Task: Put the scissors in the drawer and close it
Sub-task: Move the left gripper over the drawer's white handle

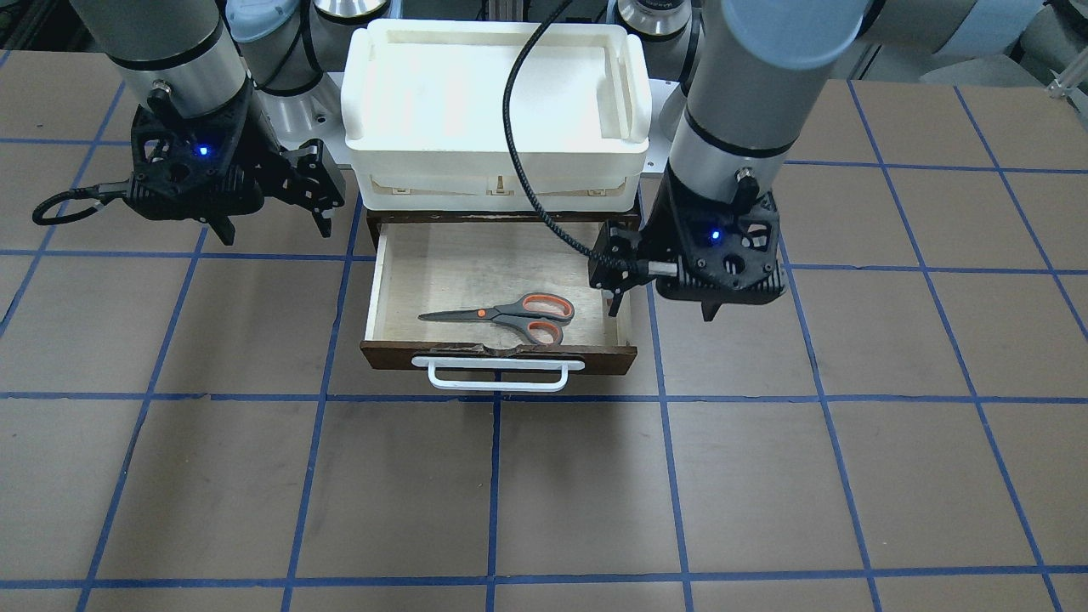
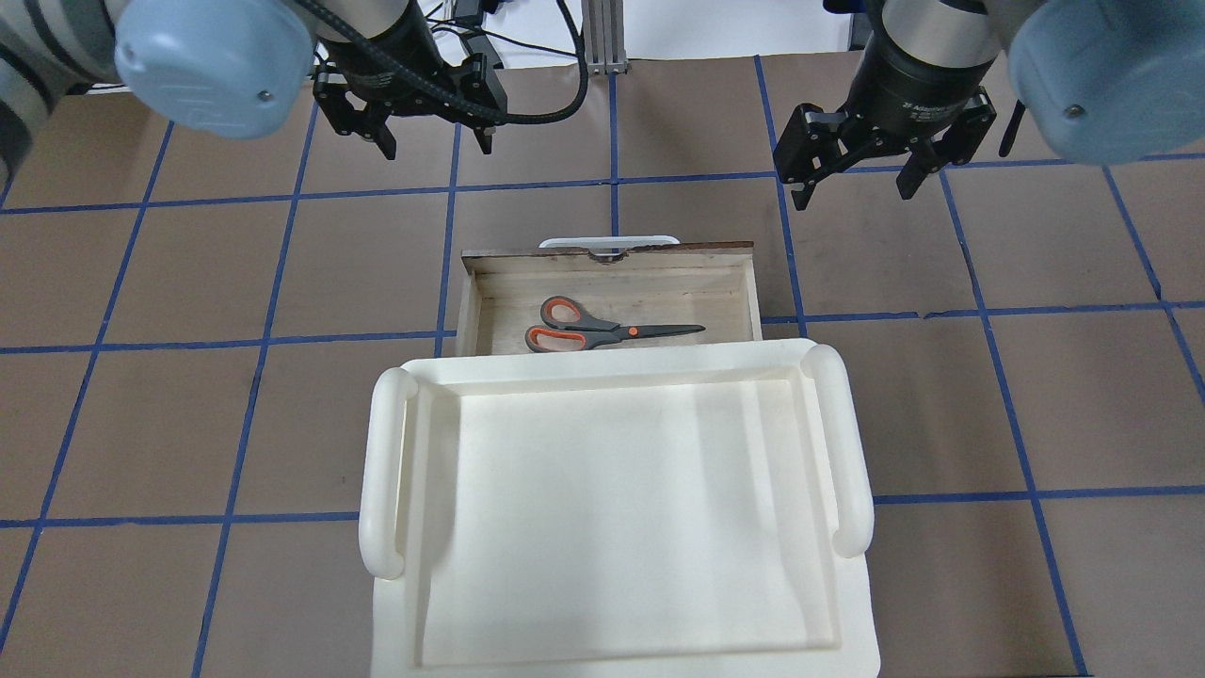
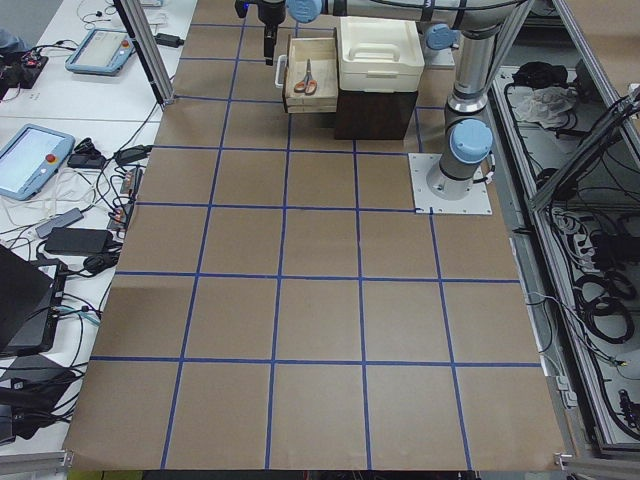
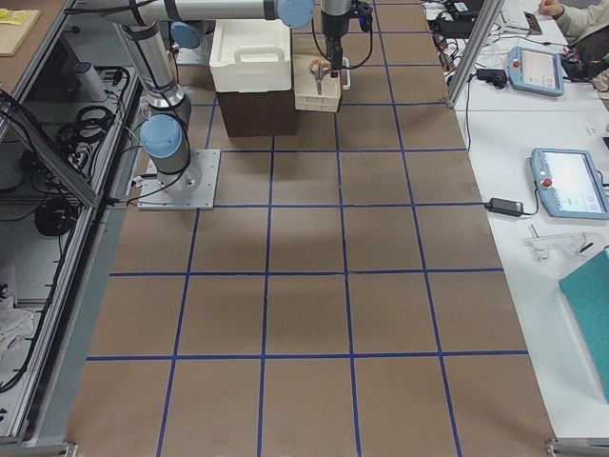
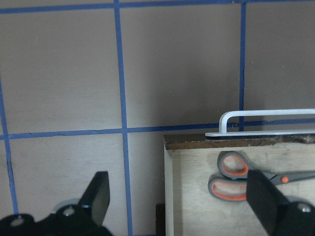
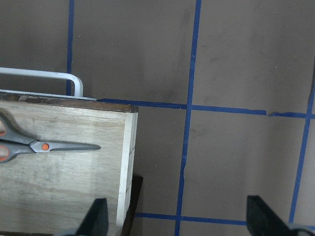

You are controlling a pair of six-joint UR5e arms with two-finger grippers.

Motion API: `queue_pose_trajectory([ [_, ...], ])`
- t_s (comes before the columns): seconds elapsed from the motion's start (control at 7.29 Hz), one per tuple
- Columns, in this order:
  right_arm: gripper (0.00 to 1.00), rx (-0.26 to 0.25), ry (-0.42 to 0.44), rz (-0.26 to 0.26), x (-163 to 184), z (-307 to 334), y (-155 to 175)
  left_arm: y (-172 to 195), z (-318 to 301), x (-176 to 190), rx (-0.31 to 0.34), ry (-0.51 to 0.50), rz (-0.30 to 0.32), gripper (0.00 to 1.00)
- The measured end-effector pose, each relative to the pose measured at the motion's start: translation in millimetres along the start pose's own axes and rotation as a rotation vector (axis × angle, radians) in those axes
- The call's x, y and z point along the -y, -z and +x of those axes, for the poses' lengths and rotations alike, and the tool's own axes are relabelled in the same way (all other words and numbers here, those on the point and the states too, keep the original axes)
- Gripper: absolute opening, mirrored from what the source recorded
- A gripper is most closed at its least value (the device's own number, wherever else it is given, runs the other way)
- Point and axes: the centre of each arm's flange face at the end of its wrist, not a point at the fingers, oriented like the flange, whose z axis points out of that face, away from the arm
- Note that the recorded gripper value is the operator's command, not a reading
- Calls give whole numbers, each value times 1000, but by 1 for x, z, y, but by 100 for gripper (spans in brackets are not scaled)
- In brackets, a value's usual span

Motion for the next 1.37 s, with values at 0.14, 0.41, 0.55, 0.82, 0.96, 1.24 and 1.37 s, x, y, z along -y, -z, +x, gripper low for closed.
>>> queue_pose_trajectory([
  [0.14, 100, 3, -17, 0, -2, 0, 2, -18, 13, 11, -1, 21, 8, 100],
  [0.41, 100, 0, -31, -1, -3, 1, 2, -52, 34, 28, -3, 61, 20, 100],
  [0.55, 100, -1, -35, -3, -3, 1, 3, -69, 45, 37, -7, 74, 31, 100],
  [0.82, 100, -3, -37, -9, -4, 2, 2, -96, 67, 51, -12, 87, 32, 100],
  [0.96, 100, -4, -36, -7, -4, 2, 3, -112, 77, 53, -11, 81, 20, 100],
  [1.24, 100, -4, -35, 0, -3, 2, 4, -147, 98, 50, -2, 56, -22, 100],
  [1.37, 100, -4, -35, 1, -4, 2, 4, -162, 104, 48, 3, 42, -44, 100],
])
